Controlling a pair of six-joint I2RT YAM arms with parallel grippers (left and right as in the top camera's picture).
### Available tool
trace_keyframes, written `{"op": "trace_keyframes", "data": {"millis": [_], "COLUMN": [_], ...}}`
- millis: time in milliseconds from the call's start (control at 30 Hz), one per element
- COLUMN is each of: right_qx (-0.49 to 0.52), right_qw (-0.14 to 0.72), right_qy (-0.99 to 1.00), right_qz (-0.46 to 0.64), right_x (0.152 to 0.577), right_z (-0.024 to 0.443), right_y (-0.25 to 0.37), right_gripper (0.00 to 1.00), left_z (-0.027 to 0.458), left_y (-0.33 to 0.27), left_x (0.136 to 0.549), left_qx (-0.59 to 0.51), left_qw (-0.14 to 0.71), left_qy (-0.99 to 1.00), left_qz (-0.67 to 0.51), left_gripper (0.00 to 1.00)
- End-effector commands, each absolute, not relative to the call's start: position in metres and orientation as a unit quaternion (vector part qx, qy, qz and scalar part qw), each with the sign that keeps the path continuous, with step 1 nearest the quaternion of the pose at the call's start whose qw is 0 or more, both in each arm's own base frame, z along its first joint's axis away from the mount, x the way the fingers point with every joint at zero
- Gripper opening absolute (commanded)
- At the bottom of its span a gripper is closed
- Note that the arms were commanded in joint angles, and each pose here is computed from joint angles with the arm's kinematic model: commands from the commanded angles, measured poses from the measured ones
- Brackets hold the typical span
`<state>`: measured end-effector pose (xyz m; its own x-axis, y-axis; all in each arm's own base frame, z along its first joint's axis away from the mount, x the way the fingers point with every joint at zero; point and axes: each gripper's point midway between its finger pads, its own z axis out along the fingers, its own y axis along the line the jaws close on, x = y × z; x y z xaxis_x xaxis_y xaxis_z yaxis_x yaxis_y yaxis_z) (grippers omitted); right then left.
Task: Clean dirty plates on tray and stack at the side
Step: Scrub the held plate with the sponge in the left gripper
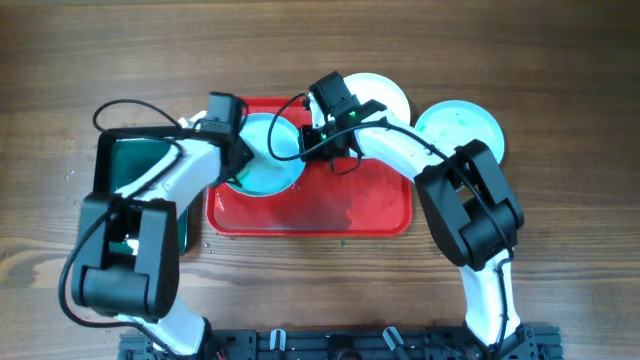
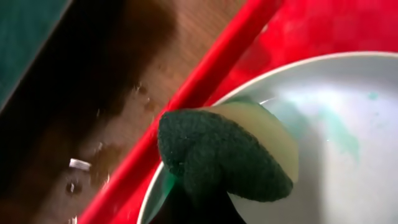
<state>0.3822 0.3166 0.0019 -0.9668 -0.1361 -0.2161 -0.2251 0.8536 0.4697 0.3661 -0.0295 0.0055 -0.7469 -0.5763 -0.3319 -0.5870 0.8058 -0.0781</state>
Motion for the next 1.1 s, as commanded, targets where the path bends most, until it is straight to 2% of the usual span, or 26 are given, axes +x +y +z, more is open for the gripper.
{"op": "trace_keyframes", "data": {"millis": [0,100,167,267,333,433,500,600,667,733,767,800,833,900,1000,1067], "right_qx": [-0.091,-0.09,-0.089,-0.088,-0.088,-0.088,-0.088,-0.089,-0.089,-0.09,-0.09,-0.091,-0.091,-0.091,-0.09,-0.09], "right_qw": [0.064,0.059,0.057,0.058,0.057,0.058,0.058,0.058,0.06,0.063,0.063,0.063,0.063,0.062,0.062,0.062], "right_qy": [0.969,0.97,0.971,0.971,0.971,0.971,0.971,0.971,0.97,0.97,0.97,0.97,0.97,0.97,0.97,0.97], "right_qz": [0.218,0.216,0.215,0.216,0.216,0.216,0.216,0.215,0.216,0.218,0.218,0.218,0.218,0.218,0.218,0.218], "right_x": [0.376,0.373,0.372,0.373,0.373,0.373,0.373,0.373,0.374,0.375,0.375,0.375,0.375,0.375,0.375,0.375], "right_z": [-0.028,-0.029,-0.029,-0.029,-0.029,-0.029,-0.029,-0.029,-0.028,-0.028,-0.028,-0.028,-0.028,-0.028,-0.028,-0.028], "right_y": [0.3,0.299,0.298,0.299,0.298,0.299,0.298,0.298,0.299,0.3,0.3,0.3,0.3,0.3,0.3,0.3], "right_gripper": [0.04,0.04,0.04,0.04,0.04,0.04,0.04,0.04,0.04,0.04,0.04,0.04,0.04,0.04,0.04,0.04], "left_z": [-0.017,0.002,0.019,0.012,0.002,-0.005,-0.005,-0.013,-0.021,-0.025,-0.025,-0.02,-0.004,0.021,0.023,0.009], "left_y": [-0.039,-0.118,-0.15,-0.15,-0.129,-0.076,-0.05,-0.012,-0.01,-0.028,-0.049,-0.075,-0.116,-0.151,-0.152,-0.13], "left_x": [0.362,0.347,0.328,0.323,0.34,0.382,0.393,0.371,0.341,0.321,0.313,0.308,0.303,0.297,0.306,0.33], "left_qx": [-0.158,-0.021,-0.009,-0.014,-0.083,-0.172,-0.216,-0.325,-0.352,-0.32,-0.271,-0.204,-0.097,-0.009,0.001,-0.048], "left_qw": [0.134,0.092,0.05,0.039,0.062,0.152,0.187,0.17,0.112,0.055,0.022,-0.003,-0.016,-0.014,0.009,0.045], "left_qy": [0.977,0.962,0.935,0.945,0.959,0.961,0.954,0.93,0.929,0.946,0.961,0.971,0.963,0.929,0.926,0.948], "left_qz": [-0.04,-0.256,-0.35,-0.324,-0.265,-0.152,-0.096,0.003,0.023,-0.005,-0.055,-0.128,-0.25,-0.37,-0.377,-0.31], "left_gripper": [0.04,0.04,0.04,0.04,0.04,0.04,0.04,0.04,0.04,0.04,0.04,0.04,0.04,0.04,0.04,0.04]}}
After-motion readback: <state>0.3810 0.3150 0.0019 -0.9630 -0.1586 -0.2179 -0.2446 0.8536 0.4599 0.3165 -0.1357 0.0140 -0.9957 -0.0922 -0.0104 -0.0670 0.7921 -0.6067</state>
